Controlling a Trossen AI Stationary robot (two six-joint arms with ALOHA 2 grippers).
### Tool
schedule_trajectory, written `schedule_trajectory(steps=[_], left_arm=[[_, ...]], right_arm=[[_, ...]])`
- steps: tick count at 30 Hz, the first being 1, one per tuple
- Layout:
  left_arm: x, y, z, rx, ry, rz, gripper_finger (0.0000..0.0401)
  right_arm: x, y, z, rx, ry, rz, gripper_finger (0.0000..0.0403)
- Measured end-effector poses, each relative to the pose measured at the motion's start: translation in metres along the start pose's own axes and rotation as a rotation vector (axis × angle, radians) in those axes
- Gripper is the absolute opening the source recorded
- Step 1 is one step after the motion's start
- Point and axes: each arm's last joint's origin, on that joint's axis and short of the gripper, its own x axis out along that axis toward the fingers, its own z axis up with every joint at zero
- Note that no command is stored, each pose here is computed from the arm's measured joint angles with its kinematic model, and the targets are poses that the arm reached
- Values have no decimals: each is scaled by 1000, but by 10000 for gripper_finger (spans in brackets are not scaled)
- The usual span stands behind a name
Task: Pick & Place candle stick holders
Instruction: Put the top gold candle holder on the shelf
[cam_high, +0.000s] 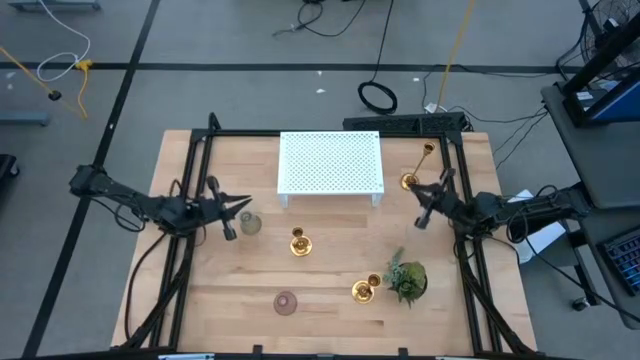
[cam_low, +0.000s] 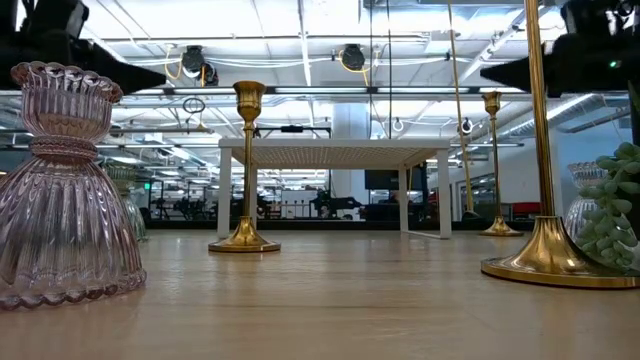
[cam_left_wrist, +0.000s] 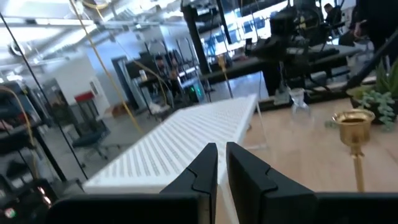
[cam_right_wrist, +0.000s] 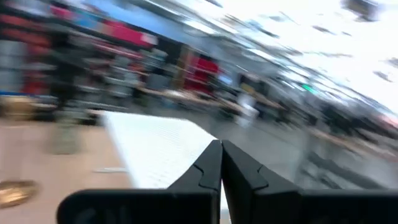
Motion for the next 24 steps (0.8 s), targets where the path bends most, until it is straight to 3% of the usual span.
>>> schedule_trajectory(steps=[7, 13, 21, 24], left_arm=[[0, 4, 9, -30, -74, 31, 42], [1, 8, 21, -57, -98, 36, 45], [7, 13, 40, -4, -15, 16, 130], [11, 18, 48, -47, -38, 62, 163]], right_arm=[[2, 0, -5, 14, 73, -98, 74], [1, -7, -10, 132, 164, -401, 156], [2, -1, -20, 144, 222, -372, 208], [3, 0, -24, 150, 247, -382, 212]])
